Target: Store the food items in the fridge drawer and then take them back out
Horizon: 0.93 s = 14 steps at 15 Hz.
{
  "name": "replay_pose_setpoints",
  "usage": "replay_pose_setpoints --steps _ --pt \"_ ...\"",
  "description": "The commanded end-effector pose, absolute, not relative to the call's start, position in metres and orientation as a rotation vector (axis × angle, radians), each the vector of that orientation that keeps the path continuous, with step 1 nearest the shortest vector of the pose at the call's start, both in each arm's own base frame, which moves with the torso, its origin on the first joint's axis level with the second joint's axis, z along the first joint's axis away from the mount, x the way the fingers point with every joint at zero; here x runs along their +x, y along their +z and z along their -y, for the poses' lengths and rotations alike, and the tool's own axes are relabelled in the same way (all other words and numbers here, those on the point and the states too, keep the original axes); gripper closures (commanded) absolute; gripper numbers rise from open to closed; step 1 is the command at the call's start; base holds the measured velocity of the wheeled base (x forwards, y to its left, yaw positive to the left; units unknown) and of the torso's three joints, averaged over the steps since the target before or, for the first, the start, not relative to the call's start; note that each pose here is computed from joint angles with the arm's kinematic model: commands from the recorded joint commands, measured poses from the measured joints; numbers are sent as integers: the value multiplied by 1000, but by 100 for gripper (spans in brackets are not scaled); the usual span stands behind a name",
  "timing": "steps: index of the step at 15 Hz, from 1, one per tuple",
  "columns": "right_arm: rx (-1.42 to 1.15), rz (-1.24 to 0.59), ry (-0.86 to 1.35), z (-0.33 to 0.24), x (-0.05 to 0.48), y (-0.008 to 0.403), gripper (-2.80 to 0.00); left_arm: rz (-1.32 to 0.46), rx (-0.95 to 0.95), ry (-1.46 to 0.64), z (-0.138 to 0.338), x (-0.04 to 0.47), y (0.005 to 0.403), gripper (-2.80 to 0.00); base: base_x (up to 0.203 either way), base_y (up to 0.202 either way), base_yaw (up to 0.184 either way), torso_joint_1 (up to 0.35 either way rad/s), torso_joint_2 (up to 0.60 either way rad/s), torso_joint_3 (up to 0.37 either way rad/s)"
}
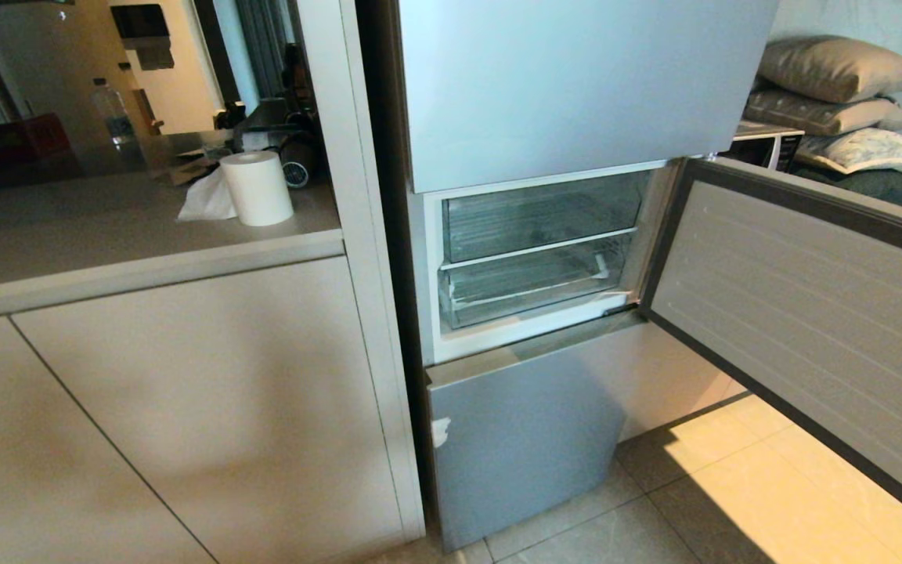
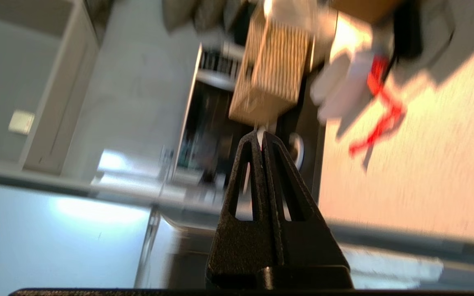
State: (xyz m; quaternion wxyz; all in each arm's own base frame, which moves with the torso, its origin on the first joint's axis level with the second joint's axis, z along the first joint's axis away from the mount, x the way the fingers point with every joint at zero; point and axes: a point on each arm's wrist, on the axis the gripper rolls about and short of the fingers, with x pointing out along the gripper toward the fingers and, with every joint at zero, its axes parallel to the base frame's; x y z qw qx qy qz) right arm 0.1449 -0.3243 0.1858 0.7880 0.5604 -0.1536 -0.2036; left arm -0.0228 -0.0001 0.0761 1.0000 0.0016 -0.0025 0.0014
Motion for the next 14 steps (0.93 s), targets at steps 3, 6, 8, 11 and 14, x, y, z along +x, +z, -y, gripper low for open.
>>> replay_pose_setpoints --steps 3,6,8,11,14 --pt "1340 182 -355 321 145 172 0 6 3 3 0 -23 76 0 0 0 0 0 0 0" --pt "1353 133 -277 307 128 183 0 6 3 3 0 -23 76 0 0 0 0 0 0 0" --pt "1331 132 -250 289 117 196 0 6 3 3 0 -23 76 0 0 0 0 0 0 0" --pt "1257 174 -240 267 98 222 0 6 3 3 0 -23 76 0 0 0 0 0 0 0" --pt "1266 217 -263 279 90 229 0 6 3 3 0 -23 76 0 0 0 0 0 0 0"
